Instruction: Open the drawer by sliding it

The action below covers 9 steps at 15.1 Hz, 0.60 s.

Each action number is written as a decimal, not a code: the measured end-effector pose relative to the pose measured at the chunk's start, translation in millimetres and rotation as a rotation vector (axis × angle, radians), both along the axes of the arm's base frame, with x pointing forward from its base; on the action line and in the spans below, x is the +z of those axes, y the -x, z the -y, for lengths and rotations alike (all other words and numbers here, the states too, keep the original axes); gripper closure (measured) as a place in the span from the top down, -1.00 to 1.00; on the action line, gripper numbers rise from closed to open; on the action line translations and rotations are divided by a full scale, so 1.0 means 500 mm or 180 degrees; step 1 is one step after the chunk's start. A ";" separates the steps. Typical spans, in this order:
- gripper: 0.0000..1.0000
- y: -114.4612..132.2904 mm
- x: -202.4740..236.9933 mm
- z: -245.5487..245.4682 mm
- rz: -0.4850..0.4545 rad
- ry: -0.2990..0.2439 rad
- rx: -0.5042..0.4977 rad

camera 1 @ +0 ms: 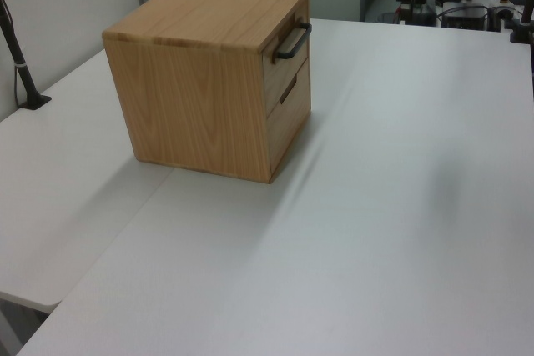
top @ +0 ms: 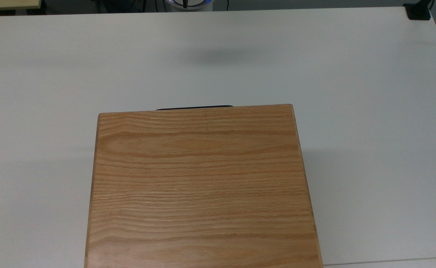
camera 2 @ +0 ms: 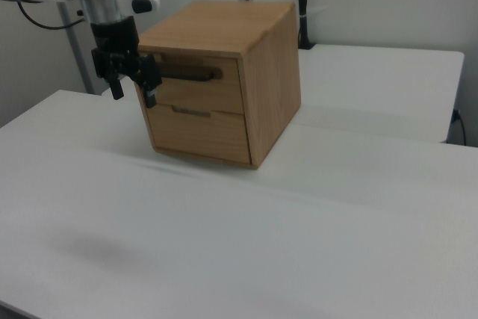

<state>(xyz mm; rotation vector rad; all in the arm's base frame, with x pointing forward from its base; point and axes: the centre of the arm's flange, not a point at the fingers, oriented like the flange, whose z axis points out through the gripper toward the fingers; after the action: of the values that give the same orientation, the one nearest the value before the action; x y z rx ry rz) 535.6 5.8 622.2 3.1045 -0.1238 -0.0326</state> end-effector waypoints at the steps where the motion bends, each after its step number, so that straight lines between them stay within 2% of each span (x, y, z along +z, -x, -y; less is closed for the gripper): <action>1: 1.00 0.000 0.000 0.002 0.0000 0.0000 -0.0005; 9: 1.00 -0.003 -0.006 -0.006 -0.0016 0.0001 0.0019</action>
<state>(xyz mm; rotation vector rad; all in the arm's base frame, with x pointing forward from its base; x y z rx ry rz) 537.1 8.6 619.4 3.1041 -0.1142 -0.0405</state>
